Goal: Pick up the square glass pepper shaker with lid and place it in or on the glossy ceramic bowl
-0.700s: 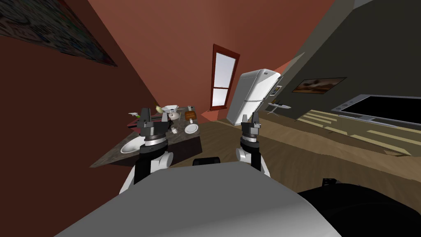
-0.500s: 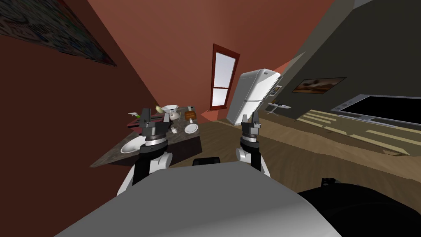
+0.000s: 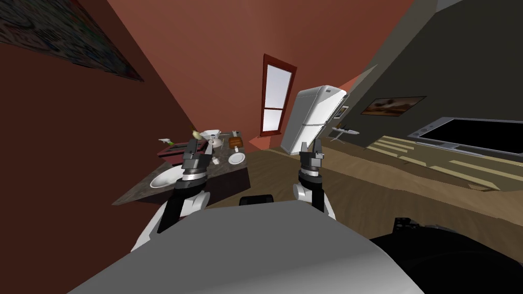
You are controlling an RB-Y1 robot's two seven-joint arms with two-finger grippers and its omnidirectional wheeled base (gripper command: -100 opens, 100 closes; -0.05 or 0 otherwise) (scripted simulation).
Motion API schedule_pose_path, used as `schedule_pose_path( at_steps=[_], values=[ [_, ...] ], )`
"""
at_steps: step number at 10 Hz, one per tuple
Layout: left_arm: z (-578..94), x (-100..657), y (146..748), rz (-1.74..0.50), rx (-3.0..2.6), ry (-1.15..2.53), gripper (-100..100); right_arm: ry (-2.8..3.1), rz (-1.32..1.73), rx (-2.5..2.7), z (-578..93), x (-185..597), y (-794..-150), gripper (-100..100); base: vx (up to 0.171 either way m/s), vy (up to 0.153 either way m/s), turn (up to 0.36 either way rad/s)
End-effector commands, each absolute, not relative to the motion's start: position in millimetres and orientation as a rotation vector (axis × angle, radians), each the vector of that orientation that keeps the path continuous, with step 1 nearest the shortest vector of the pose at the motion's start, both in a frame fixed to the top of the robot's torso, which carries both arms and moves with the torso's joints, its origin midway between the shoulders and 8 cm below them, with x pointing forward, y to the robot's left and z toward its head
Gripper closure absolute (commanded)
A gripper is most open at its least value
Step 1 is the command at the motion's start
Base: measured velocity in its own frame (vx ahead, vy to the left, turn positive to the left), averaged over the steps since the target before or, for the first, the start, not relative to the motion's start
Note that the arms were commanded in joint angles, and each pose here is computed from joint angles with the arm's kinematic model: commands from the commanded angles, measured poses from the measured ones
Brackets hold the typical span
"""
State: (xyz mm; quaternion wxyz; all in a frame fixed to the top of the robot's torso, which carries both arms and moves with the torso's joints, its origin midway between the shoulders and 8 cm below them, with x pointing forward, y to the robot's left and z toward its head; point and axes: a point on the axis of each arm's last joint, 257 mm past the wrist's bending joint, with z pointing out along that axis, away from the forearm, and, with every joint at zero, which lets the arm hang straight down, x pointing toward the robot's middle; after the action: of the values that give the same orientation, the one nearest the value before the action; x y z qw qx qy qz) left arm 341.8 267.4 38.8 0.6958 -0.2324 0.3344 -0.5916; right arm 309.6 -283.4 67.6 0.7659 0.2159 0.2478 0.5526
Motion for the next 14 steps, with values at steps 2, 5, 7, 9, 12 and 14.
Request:
schedule_pose_path(
  at_steps=[2,5,7,9,12,14],
  values=[
    [14,353,280,-1.240,-0.522,0.839,-100,0.538,1.200,0.469,68,310,-283,0,-0.055,-0.039,-0.007],
    [-15,365,301,-1.133,-0.524,0.947,-100,0.538,1.200,0.469,68,310,-283,0,-0.070,-0.038,-0.006],
    [-34,373,318,-1.054,-0.525,1.018,-100,0.538,1.200,0.469,68,310,-283,0,-0.063,-0.048,-0.006],
    [-44,377,327,-1.013,-0.526,1.054,-100,0.538,1.200,0.469,68,310,-283,0,-0.046,-0.036,-0.006],
    [-75,388,357,-0.884,-0.530,1.166,-100,0.538,1.200,0.469,68,310,-283,0,-0.032,-0.031,-0.016],
    [-98,395,379,-0.797,-0.537,1.243,-100,0.538,1.200,0.469,68,310,-283,0,-0.019,-0.041,-0.026]
  ],
)
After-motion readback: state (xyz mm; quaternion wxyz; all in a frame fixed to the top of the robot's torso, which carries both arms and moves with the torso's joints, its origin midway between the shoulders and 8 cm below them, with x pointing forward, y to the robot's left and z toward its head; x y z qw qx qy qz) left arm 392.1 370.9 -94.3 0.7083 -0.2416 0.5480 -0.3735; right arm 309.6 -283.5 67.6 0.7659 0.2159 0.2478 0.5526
